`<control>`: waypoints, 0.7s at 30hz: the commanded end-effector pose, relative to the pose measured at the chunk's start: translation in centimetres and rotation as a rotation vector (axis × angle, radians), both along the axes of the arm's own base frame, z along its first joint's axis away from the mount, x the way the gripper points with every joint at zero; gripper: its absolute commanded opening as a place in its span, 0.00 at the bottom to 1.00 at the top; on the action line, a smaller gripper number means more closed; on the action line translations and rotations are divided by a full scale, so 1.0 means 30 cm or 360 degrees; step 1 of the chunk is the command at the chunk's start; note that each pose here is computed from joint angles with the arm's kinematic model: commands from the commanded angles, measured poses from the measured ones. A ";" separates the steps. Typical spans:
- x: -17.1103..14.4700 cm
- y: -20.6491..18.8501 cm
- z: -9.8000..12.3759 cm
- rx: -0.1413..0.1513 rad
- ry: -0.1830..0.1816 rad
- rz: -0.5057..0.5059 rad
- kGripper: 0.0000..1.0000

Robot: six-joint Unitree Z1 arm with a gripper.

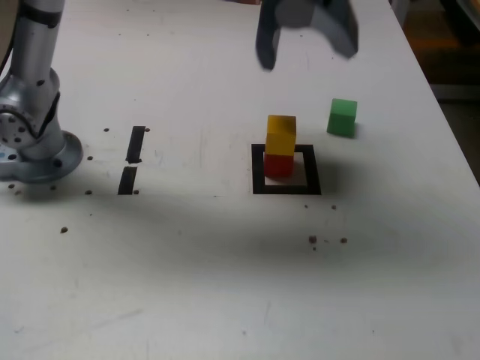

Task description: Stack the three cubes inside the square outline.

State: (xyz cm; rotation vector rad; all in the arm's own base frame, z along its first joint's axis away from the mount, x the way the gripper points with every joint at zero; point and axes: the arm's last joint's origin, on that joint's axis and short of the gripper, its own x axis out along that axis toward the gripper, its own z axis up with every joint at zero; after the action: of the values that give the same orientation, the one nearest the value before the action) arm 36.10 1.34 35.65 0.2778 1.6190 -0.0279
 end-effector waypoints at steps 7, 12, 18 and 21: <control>0.162 0.067 -0.037 -0.0047 -0.0048 -0.0086 0.99; 0.212 0.073 -0.177 -0.0054 0.0148 -0.0126 0.97; 0.266 0.083 -0.321 -0.0022 0.0308 -0.0153 0.94; 0.291 0.087 -0.362 -0.0005 0.0325 -0.0156 0.92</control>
State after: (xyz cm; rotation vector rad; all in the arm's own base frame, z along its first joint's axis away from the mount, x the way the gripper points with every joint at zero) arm 44.55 3.82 25.40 0.3596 1.7920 -0.1373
